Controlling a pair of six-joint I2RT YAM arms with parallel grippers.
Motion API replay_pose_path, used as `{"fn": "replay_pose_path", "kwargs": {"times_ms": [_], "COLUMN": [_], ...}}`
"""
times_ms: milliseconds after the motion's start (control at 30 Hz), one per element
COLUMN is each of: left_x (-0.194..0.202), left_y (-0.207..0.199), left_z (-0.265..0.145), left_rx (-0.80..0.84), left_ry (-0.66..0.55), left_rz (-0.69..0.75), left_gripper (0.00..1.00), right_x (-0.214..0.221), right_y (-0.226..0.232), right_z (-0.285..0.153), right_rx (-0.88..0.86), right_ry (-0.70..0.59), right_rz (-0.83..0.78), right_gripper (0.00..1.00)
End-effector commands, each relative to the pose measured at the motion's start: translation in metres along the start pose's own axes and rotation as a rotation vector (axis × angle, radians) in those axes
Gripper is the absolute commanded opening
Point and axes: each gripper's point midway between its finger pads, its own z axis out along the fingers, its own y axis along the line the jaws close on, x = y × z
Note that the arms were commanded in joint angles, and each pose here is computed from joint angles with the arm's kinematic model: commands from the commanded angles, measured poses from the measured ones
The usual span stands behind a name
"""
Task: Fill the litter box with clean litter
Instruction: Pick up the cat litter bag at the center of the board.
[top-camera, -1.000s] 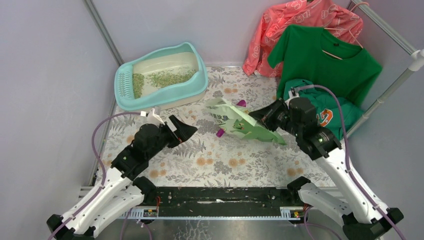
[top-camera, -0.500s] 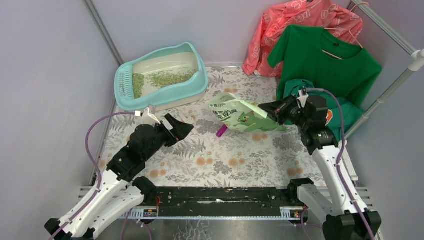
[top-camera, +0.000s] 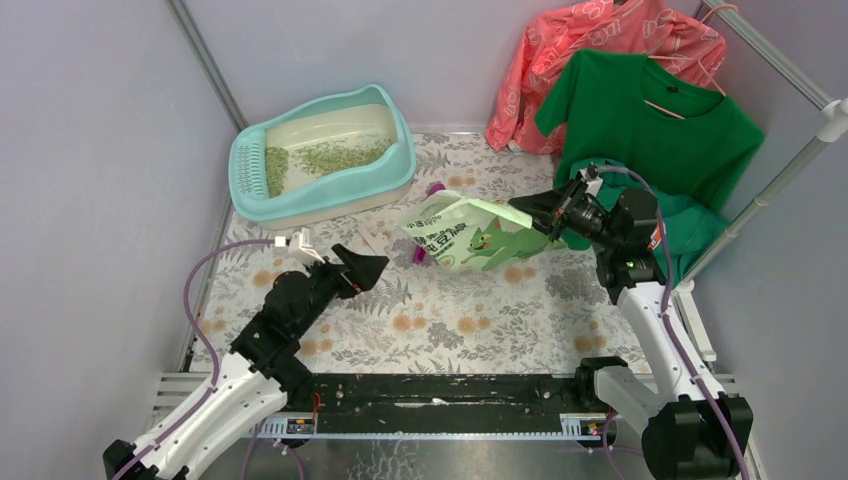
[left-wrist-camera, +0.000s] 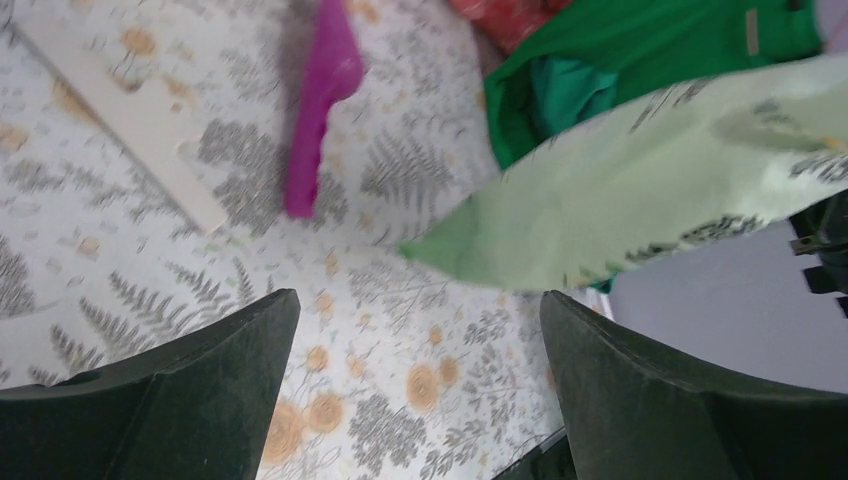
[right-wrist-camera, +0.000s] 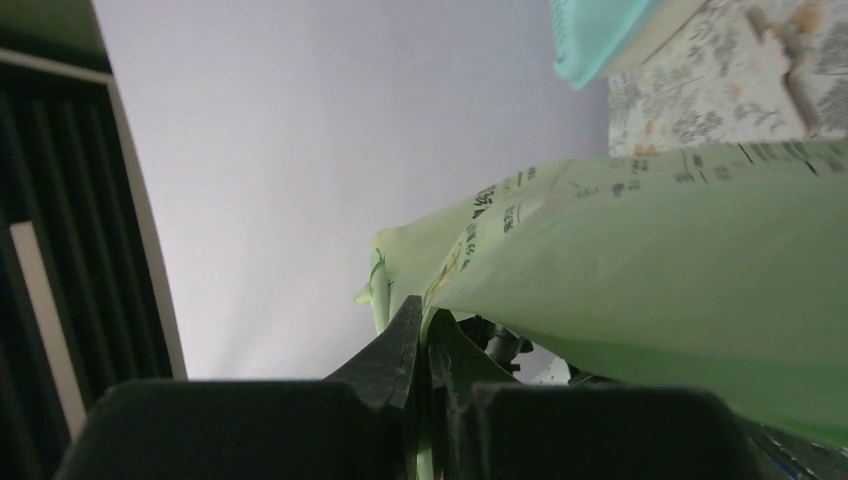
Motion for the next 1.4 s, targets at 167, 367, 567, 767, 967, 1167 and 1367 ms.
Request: {"fn": "replay_pose_path", "kwargs": {"times_ms": [167,367,567,767,967,1167,1367], "left_x": [-0.039,-0.025,-0.034,-0.034,-0.036,-0.045,-0.025], "left_y": [-0.071,-0.083,-0.102,-0.113,-0.117,-0.132,-0.145], "left_z": [-0.021,-0.025,-0.028,-0.015,-0.003,0.002,0.018], "left_rx": [0.394,0.528,0.609,0.641,0.637,0.679,0.726], "left_ry": [-0.220,-0.202,-0.244,-0.238,-0.264,-0.306,-0.249], "left_rz": [0.142,0.185,0.220,0.283,0.332,0.348,0.369], "left_gripper": [0.99,0.99,0.99,0.99,0.99,0.99,0.62], "right_x": [0.041,0.040,0.038,0.036,0.035,0.033,0.030], "right_y": [0.073,0.072,0.063,0.058,0.058,0.046,0.036], "right_z": [-0.022,-0.020,-0.018,-0.016,-0.014,-0.010,-0.008], "right_rx": [-0.245,-0.254,-0.237,-0.235,-0.231,-0.196,-0.188], "right_ry": [0.163,0.184,0.191,0.207,0.227,0.239,0.246], "right_rz": [-0.130,-0.107,-0.081,-0.057,-0.039,-0.010,0.016], "right_gripper": [0.00,0.00,0.00,0.00,0.00,0.00,0.00]}}
